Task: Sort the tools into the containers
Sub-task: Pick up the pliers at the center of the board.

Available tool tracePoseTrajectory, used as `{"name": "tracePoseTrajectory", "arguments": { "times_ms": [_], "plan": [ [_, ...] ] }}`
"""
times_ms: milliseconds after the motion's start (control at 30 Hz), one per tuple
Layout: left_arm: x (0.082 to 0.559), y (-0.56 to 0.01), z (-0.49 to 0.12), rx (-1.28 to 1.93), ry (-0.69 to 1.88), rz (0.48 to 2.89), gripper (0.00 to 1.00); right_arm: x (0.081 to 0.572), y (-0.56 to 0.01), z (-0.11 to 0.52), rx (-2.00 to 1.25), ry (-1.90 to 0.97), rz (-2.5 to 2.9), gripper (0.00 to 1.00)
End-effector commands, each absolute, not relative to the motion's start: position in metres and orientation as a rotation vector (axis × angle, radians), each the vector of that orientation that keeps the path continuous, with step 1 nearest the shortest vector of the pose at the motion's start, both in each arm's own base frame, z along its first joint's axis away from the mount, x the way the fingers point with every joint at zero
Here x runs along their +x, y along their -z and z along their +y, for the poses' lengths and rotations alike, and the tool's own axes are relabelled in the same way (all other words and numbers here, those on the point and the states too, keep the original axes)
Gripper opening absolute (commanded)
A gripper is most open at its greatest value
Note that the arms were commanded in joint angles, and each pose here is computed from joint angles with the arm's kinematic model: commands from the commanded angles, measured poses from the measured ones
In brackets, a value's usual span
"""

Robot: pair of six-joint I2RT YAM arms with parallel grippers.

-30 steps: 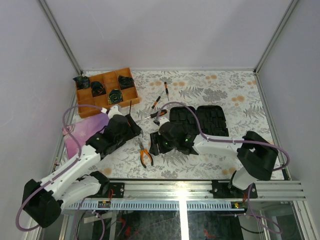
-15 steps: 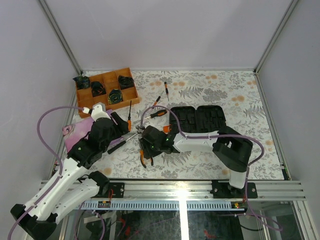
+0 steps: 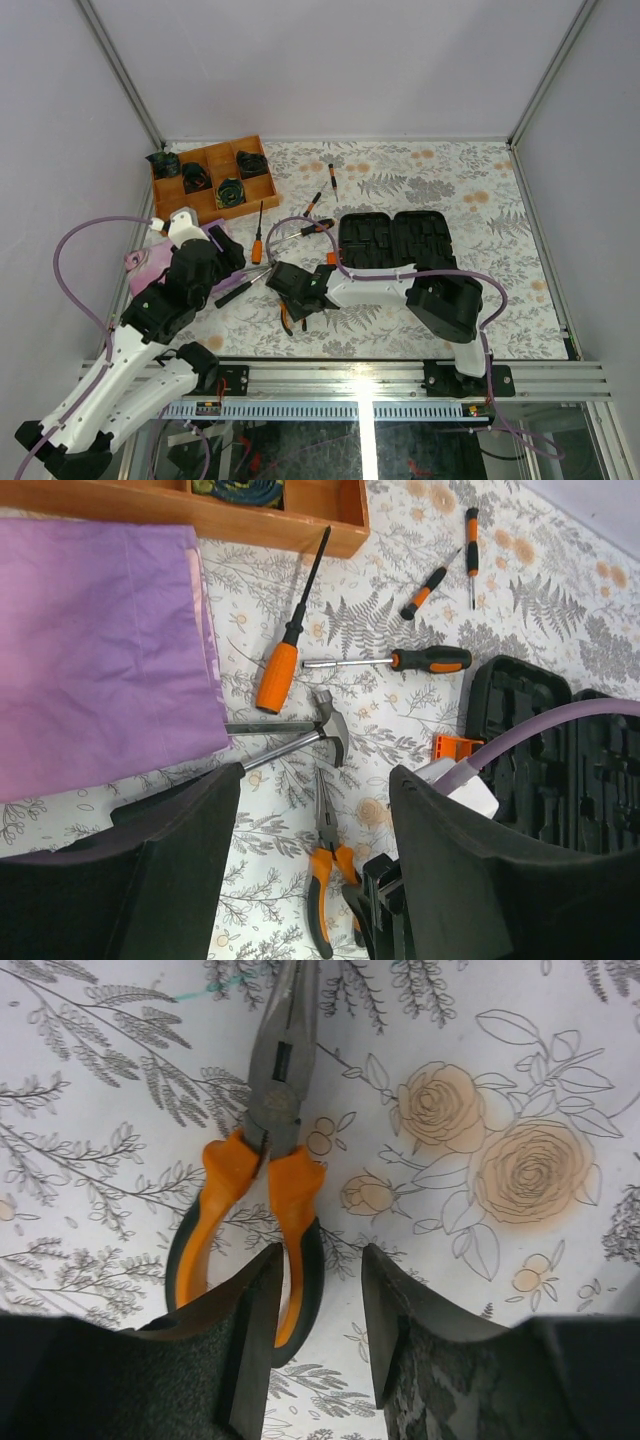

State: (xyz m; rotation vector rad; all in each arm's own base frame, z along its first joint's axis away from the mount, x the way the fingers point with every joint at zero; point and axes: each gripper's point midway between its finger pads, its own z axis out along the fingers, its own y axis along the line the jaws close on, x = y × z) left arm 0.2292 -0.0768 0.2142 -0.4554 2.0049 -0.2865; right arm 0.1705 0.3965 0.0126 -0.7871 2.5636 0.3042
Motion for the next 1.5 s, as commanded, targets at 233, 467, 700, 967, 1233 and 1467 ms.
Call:
{"name": "tracePoseTrajectory", "arguments": {
  "times_ms": [233, 467, 700, 967, 1233, 1467],
  "plan": [
    [0.229, -0.231, -0.062, -0.486, 0.243, 1.941, 0.62, 0.178, -0.009, 0.381, -0.843, -0.116, 2.544, 0.34],
    [0.226, -0.234, -0.057, -0.513, 0.239, 1.923, 0.62, 0.172, -0.013, 0.386, -0.863, -0.185, 2.546, 0.03],
    [0.226, -0.234, -0.059, -0.526, 0.253, 1.927, 0.63, 0.172, -0.048, 0.396, -0.864, -0.329, 2.454, 0.00],
    [0.228, -0.250, -0.059, -0.552, 0.278, 1.890, 0.63, 0.181, -0.099, 0.391, -0.823, -0.437, 2.277, 0.00],
    [0.230, -0.269, -0.064, -0.537, 0.325, 1.859, 0.65, 0.189, -0.142, 0.378, -0.787, -0.500, 2.094, 0.00],
    [0.233, -0.260, -0.074, -0.503, 0.348, 1.893, 0.66, 0.206, -0.178, 0.342, -0.777, -0.412, 1.943, 0.00]
  ]
}}
